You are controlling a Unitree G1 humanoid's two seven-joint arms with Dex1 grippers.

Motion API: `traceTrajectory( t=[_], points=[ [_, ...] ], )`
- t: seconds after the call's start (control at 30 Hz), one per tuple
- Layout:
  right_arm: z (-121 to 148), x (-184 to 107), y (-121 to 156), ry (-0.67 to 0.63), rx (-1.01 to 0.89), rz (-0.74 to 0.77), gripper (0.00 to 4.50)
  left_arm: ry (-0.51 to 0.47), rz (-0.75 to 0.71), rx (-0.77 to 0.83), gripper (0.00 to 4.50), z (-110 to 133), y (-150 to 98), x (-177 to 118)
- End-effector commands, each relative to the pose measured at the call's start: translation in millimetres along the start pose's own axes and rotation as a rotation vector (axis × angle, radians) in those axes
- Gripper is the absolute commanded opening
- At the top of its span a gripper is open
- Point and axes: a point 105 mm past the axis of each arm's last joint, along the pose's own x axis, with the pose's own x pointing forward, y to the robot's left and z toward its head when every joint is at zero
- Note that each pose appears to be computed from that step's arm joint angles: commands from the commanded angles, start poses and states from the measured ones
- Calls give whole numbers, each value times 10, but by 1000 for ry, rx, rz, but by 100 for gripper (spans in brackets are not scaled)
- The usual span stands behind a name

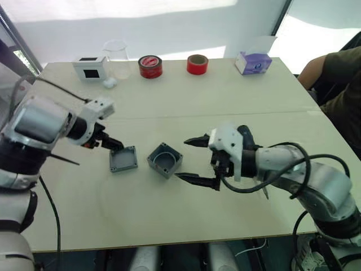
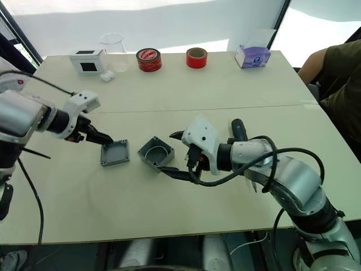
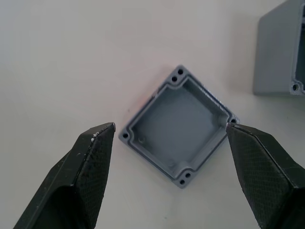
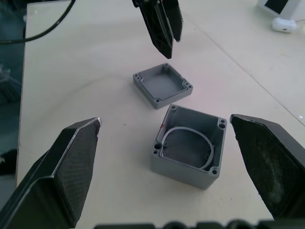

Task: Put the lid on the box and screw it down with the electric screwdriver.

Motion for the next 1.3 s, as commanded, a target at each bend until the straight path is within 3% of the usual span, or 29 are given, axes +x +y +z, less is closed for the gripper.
traceTrajectory(
  t=[0.03,0.23,0.43,0.8,0.9,1.17,1.3],
  points=[
    [51,75,15,-27,-76,25,450,-48,28,-66,377,-90,45,-55],
    [23,149,45,-40,-74,41,450,-43,54,-151,377,-236,88,60],
    [-3,165,75,-46,-42,8,450,-50,95,-288,377,-144,188,192],
    [-75,147,49,-35,-5,-51,450,49,114,-415,377,-312,190,449],
    [-158,125,50,-19,17,-71,450,90,94,-402,311,-443,105,531],
    [-164,86,6,-6,6,-81,450,73,91,-415,21,-419,25,587],
    [-164,63,-68,2,2,-103,450,56,85,-423,5,-389,-15,610]
  ],
)
